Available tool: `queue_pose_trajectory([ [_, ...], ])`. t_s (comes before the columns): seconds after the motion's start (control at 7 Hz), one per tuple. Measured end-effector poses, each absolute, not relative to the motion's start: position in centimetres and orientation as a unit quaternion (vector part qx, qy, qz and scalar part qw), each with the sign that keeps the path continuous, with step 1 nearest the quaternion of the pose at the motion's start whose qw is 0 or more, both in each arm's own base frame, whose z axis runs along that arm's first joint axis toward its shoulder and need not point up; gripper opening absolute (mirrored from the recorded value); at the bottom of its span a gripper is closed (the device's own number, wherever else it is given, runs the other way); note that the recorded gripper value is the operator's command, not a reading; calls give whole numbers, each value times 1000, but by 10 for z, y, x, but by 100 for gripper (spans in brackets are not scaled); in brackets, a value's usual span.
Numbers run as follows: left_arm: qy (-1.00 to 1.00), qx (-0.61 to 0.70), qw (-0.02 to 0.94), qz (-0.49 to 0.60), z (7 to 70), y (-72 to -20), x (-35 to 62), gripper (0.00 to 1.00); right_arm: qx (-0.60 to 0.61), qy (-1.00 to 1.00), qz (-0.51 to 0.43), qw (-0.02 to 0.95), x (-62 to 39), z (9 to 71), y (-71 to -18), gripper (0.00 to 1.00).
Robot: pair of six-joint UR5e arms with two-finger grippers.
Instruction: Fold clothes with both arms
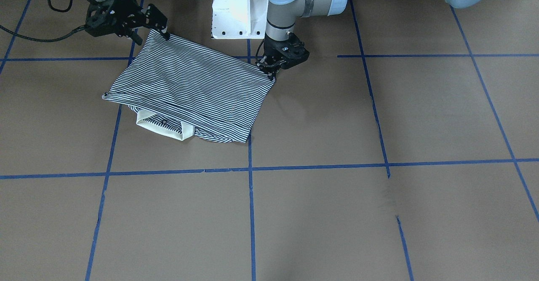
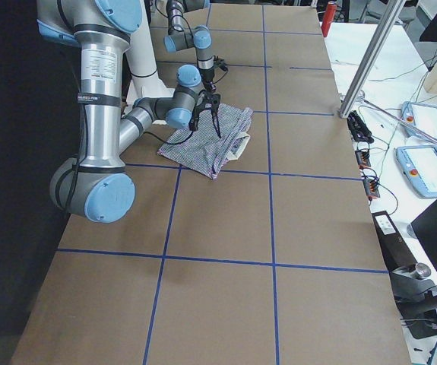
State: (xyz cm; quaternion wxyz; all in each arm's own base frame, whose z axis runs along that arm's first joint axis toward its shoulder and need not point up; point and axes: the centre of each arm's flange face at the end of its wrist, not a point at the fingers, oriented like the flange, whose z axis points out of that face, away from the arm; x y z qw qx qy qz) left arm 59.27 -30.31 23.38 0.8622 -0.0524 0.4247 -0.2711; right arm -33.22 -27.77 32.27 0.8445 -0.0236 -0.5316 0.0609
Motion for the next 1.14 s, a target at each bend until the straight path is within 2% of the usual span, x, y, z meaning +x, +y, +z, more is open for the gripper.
queue_pose_trajectory([
  [0.57,411,15,861,-298,258,-404,557,0,-22,-532,62,844,-332,322,-279,100],
  [0.86,415,61,856,-303,272,-478,559,0,-20,-533,63,843,-332,321,-280,100],
  [1.14,416,101,854,-296,262,-547,556,0,-18,-534,64,843,-332,320,-281,100],
])
